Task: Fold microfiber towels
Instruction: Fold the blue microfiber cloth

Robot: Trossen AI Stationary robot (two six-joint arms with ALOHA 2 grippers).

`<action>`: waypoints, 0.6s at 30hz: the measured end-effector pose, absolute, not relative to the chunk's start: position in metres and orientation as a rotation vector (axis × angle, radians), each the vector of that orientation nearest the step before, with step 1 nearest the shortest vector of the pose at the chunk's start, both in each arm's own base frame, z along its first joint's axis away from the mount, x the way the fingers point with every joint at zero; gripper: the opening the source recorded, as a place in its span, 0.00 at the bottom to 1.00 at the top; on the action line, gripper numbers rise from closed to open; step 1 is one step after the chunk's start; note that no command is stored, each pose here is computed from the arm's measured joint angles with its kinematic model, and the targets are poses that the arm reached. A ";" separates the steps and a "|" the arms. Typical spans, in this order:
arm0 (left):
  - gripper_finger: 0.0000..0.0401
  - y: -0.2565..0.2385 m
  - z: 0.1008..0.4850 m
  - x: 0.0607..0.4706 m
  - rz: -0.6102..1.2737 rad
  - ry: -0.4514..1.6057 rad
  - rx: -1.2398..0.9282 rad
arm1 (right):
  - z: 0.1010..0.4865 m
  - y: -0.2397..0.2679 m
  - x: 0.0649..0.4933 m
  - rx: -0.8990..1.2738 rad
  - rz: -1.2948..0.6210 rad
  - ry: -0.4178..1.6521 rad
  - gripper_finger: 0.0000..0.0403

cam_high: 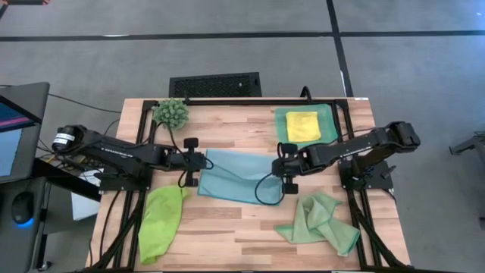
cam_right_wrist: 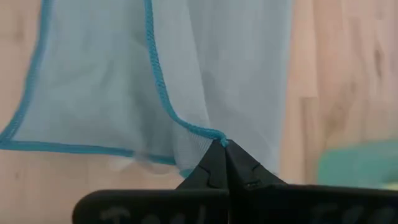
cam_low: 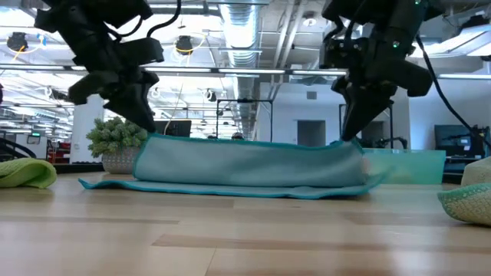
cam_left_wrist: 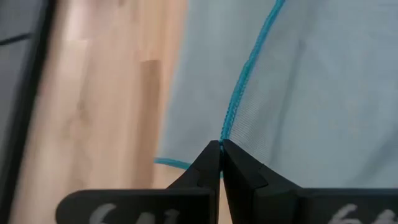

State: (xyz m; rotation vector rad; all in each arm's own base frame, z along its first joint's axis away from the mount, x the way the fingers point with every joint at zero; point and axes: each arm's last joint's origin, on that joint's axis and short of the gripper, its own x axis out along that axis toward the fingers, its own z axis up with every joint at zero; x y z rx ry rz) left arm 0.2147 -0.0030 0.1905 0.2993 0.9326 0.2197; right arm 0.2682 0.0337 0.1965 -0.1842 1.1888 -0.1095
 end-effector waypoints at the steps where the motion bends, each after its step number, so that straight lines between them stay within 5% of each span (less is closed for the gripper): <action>1: 0.00 -0.001 0.192 0.216 0.236 0.929 0.311 | 0.199 0.033 0.265 -0.194 -0.127 1.197 0.00; 18: 0.00 0.039 0.201 0.218 0.343 0.933 0.321 | 0.205 0.007 0.259 -0.107 -0.292 1.213 0.00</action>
